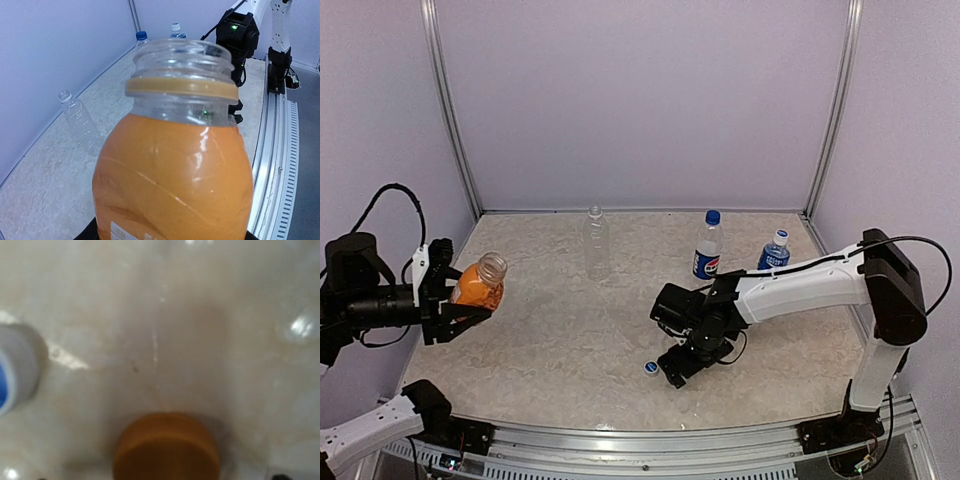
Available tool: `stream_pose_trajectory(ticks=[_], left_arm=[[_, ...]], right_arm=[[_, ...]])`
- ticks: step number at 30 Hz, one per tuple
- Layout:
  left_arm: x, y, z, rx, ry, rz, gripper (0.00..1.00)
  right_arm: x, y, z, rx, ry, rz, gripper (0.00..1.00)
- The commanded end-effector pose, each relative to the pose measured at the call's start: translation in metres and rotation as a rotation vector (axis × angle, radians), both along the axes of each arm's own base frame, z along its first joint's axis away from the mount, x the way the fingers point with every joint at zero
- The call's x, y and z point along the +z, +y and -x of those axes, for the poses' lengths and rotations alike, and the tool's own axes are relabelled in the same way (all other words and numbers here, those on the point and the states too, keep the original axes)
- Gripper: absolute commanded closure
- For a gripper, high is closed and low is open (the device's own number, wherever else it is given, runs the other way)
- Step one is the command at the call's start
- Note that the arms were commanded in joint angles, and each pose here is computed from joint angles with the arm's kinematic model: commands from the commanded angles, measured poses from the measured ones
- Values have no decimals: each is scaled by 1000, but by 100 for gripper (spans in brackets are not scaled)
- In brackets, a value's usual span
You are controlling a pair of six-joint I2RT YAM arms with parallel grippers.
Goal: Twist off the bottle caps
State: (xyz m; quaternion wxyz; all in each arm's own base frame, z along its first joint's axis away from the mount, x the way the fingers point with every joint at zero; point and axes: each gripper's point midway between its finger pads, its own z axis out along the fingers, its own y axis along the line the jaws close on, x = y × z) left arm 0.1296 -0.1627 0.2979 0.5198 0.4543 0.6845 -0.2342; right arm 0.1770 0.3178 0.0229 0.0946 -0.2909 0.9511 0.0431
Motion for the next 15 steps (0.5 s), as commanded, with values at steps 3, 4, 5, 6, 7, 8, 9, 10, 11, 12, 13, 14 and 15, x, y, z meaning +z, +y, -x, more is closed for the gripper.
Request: stream_pose_trajectory(ticks=[3,4,5,6,7,8,9,10,11,12,13,14,15], left_arm=[[10,-5,12,-69,-3,25,59],[13,-6,13,-81,-9,30,59],[16,-7,15,-94,-17,33,58],[19,-8,16,-107,-25,32,58],[21,-9,17,-120,-43,28,58],[22,-10,17,-127,-52,25,57],[23,-10,16,-127,-61,22,58],[23,-11,15,-128,-67,19,58],[25,-11,15,-131,-70,20,58],[27,-12,15,-133,-70,24,57],[29,-12,15,-134,-69,29,57],[31,-13,15,-134,-66,35,57],[33,-13,15,-133,-65,40,57]], right_arm=[[85,36,-13,133,-152,-55,1],[114,56,-14,191,-215,-114,1],[146,79,-14,277,-290,-185,2],[181,104,-11,362,-370,-281,3],[223,130,-3,451,-455,-400,3],[261,152,7,535,-531,-529,4],[296,170,20,620,-593,-668,4],[328,183,31,686,-654,-797,4],[358,191,39,729,-722,-918,5],[382,196,44,749,-783,-1021,6],[404,199,49,765,-846,-1120,6],[420,201,55,783,-891,-1194,6],[430,204,58,790,-921,-1246,7]])
